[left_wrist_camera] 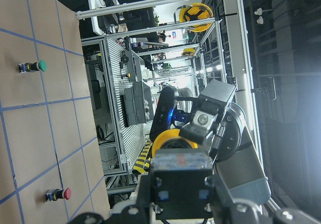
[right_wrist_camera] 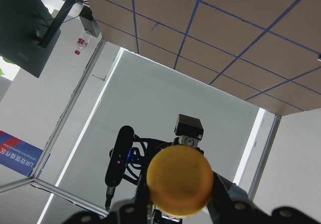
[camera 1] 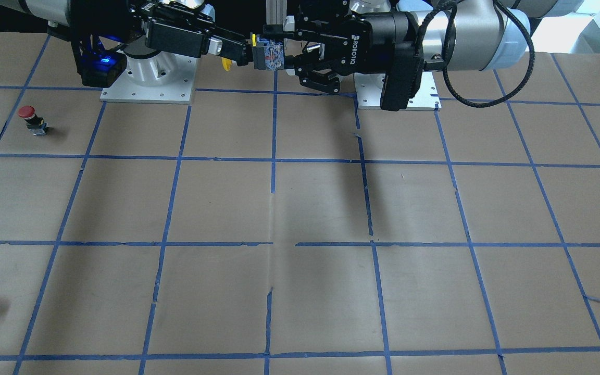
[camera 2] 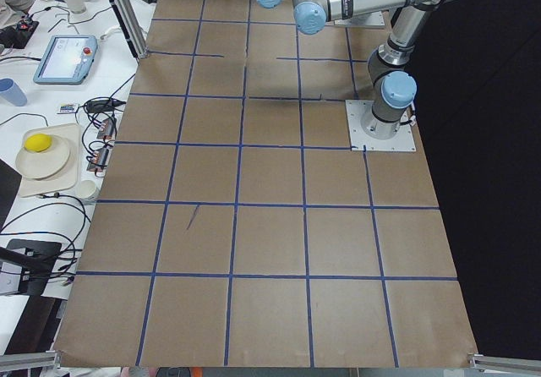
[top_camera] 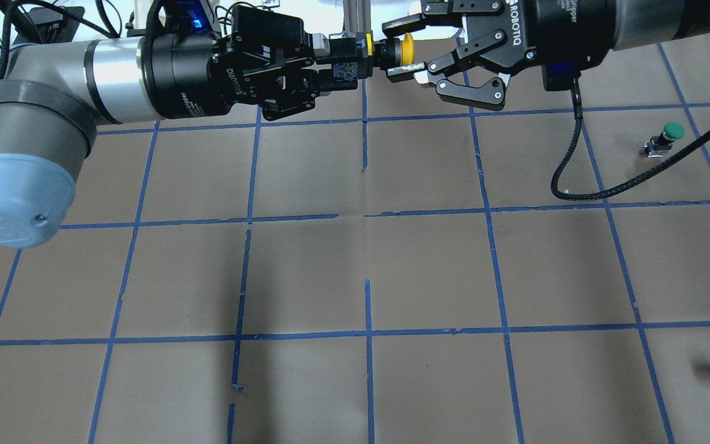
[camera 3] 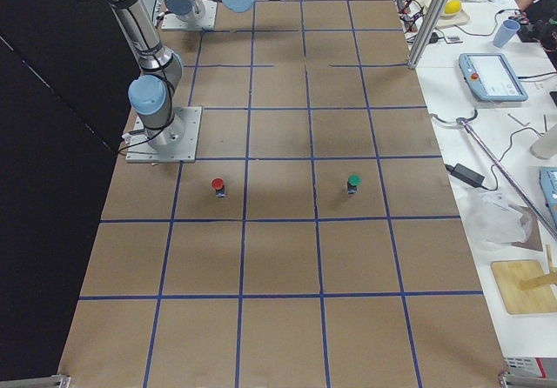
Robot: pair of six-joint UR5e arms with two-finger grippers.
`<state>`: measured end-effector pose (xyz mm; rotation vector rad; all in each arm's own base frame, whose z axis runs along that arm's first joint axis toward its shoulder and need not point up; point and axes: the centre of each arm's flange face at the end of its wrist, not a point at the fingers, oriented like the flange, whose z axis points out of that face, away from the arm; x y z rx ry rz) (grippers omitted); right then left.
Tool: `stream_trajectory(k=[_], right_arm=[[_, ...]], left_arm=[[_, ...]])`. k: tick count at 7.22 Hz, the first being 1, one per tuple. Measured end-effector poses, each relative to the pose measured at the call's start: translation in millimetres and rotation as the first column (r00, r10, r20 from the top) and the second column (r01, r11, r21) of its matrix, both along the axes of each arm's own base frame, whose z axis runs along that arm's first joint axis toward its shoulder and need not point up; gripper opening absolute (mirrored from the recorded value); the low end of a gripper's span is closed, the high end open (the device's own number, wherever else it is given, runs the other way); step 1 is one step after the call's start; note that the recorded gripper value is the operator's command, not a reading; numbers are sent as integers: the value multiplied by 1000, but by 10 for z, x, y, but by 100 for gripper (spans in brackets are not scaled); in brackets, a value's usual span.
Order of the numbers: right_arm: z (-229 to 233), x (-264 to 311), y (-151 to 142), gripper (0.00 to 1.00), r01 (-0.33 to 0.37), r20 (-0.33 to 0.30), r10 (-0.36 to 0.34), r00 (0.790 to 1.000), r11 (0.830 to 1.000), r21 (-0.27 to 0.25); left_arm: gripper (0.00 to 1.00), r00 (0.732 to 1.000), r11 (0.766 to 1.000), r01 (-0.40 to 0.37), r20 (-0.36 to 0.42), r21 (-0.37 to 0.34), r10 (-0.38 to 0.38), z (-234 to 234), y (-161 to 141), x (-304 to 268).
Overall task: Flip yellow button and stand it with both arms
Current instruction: 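Grasp the yellow button's cap end with the right gripper, then open the left gripper and pull it back while the right gripper holds the button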
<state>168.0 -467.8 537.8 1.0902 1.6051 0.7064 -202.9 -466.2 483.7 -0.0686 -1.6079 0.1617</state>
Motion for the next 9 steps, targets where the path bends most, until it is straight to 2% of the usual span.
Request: stream_trajectory(k=[1,2,3,7,8,9], right_arm=[[1,0,1,6,0,1,0,1000,1000,0],[0,-3,0,6,1,2,-1,1000,1000,1],[-1,-6,-1,5,2,2,-2,1000,1000,2],[-9,-33,-19,4,7,-1,-7,1000,1000,3],[-16,-72,-38,4,12,-12,-12,1000,1000,-2],[-49,-200,-86,4,25,-58,-26,998,999,-20]], left_arm=[[37,1000,1000,0,0,0,0,-2,1,0],[85,1000,1000,0,1,1,0,-8,2,0],[100,1000,1000,0,2,15,0,-28,8,0],[100,1000,994,-4,6,106,4,-70,40,0],[100,1000,993,-9,10,116,8,-52,21,11],[100,999,992,-19,52,125,13,-62,-21,32]])
